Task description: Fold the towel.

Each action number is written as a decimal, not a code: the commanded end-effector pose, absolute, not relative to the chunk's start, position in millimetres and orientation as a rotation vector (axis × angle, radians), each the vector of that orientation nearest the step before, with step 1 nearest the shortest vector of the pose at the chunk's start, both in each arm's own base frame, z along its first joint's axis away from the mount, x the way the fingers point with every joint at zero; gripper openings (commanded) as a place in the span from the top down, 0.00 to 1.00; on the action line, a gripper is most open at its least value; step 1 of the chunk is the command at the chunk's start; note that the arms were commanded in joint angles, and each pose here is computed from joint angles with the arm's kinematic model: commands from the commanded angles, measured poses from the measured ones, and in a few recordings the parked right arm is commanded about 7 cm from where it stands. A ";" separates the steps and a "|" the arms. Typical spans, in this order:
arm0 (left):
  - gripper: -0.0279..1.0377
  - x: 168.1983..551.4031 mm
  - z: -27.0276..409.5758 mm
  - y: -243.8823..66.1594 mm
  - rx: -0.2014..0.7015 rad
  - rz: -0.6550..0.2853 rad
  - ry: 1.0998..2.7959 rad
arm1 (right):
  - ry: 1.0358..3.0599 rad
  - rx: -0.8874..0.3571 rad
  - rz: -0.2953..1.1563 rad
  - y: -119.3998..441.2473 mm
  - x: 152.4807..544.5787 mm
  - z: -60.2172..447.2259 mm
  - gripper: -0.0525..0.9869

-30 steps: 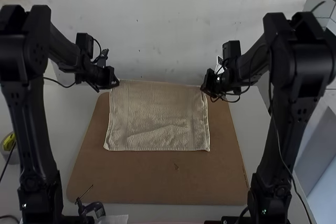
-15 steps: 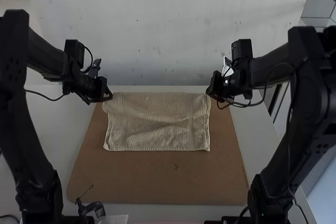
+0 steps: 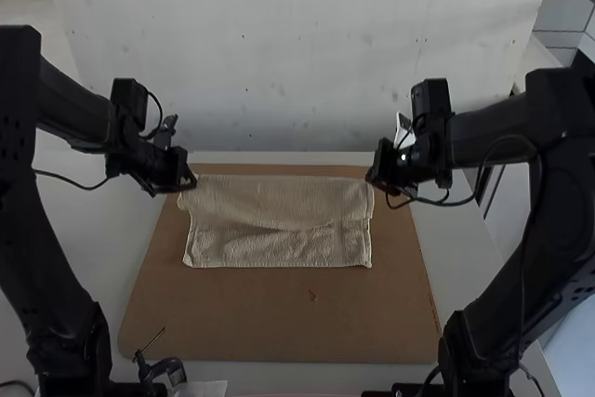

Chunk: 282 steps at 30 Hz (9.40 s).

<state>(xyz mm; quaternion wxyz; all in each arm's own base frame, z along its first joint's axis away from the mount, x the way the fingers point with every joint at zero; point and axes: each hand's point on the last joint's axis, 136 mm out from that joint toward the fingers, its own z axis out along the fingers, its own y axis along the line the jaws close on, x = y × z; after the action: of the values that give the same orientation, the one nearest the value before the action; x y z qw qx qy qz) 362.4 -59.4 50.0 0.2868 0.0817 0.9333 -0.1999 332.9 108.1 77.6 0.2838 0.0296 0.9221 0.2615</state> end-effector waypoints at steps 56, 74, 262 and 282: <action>0.69 359.1 -5.6 -59.5 0.230 -0.404 2.544 | 2.620 0.020 0.586 99.5 325.5 24.4 0.53; 0.05 374.2 25.5 -43.6 0.303 -0.266 2.402 | 2.534 -0.040 0.567 96.9 334.8 69.3 0.13; 0.06 376.1 100.2 -10.2 0.190 -0.150 2.152 | 2.642 -0.113 0.922 119.0 330.9 104.9 0.92; 0.06 376.1 95.4 0.4 0.164 -0.177 2.157 | 2.727 -0.209 0.986 196.9 342.6 62.5 0.92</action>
<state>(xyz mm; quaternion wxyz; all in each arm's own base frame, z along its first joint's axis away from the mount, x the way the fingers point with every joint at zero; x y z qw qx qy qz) 373.3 -1.3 93.4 0.4625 0.0703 0.8815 -0.0644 332.6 185.9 53.5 0.1079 -0.0697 0.9338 0.3339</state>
